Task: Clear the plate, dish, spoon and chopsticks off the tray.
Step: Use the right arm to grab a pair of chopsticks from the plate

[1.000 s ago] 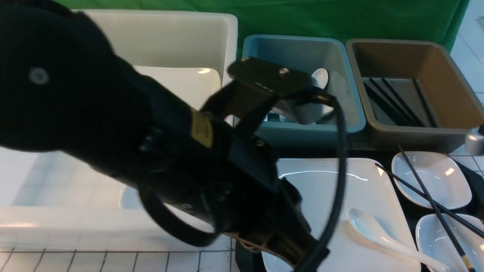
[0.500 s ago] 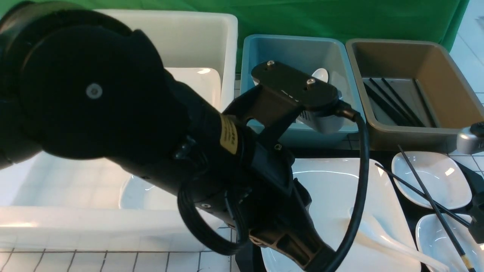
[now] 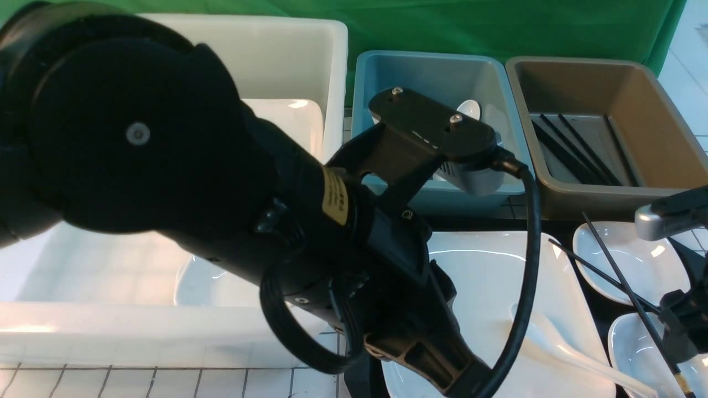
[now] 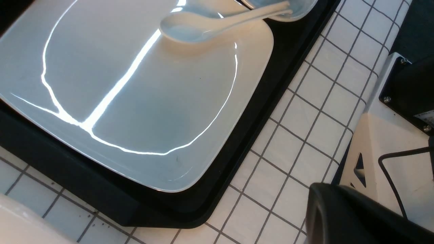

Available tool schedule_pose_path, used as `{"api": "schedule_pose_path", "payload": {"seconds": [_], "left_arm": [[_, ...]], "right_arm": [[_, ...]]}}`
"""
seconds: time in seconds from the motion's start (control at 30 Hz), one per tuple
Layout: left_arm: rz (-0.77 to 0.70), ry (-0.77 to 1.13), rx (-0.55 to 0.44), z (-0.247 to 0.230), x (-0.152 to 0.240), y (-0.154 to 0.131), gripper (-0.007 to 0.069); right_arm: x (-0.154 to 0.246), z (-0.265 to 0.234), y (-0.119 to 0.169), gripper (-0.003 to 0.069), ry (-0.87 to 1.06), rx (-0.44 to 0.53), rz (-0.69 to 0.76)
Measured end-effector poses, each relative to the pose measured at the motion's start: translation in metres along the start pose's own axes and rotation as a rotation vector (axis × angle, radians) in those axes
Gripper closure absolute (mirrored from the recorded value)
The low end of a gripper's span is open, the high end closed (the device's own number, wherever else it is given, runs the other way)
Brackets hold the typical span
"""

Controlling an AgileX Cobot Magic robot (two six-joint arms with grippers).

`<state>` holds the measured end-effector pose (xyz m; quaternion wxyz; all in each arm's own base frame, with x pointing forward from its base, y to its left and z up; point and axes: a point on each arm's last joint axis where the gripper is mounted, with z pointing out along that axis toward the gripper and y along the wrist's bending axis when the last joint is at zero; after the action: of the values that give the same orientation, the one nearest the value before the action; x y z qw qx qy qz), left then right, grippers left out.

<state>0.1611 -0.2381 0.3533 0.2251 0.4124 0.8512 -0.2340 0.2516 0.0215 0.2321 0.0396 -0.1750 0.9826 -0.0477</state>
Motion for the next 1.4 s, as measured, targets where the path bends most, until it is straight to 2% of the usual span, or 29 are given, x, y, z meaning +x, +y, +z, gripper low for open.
{"api": "schedule_pose_path", "payload": {"seconds": [0.2,0.53,1.03,1.2,1.27,1.4], "left_arm": [[0.0,0.022,0.002,0.0,0.002,0.0,0.0627],[0.001,0.022,0.002,0.0,0.002,0.0,0.0627],[0.008,0.023,-0.008,0.0,0.002,0.001,0.0627],[0.017,0.023,-0.021,0.0,0.002,0.002,0.0627],[0.019,0.019,-0.024,0.0,0.002,0.002,0.0627],[0.027,0.008,-0.035,0.0,0.001,0.003,0.0627]], "right_arm": [[-0.014,0.016,-0.007,0.0069,-0.038,0.061,-0.014],[-0.025,0.045,-0.006,0.0069,0.016,0.044,-0.029],[-0.03,0.062,-0.006,0.0071,0.039,0.035,-0.034],[-0.027,0.062,-0.005,0.0148,0.071,0.03,-0.028],[-0.026,0.062,-0.005,0.0207,0.083,0.029,-0.02],[-0.025,0.062,-0.005,0.0379,0.099,0.028,-0.002]]}}
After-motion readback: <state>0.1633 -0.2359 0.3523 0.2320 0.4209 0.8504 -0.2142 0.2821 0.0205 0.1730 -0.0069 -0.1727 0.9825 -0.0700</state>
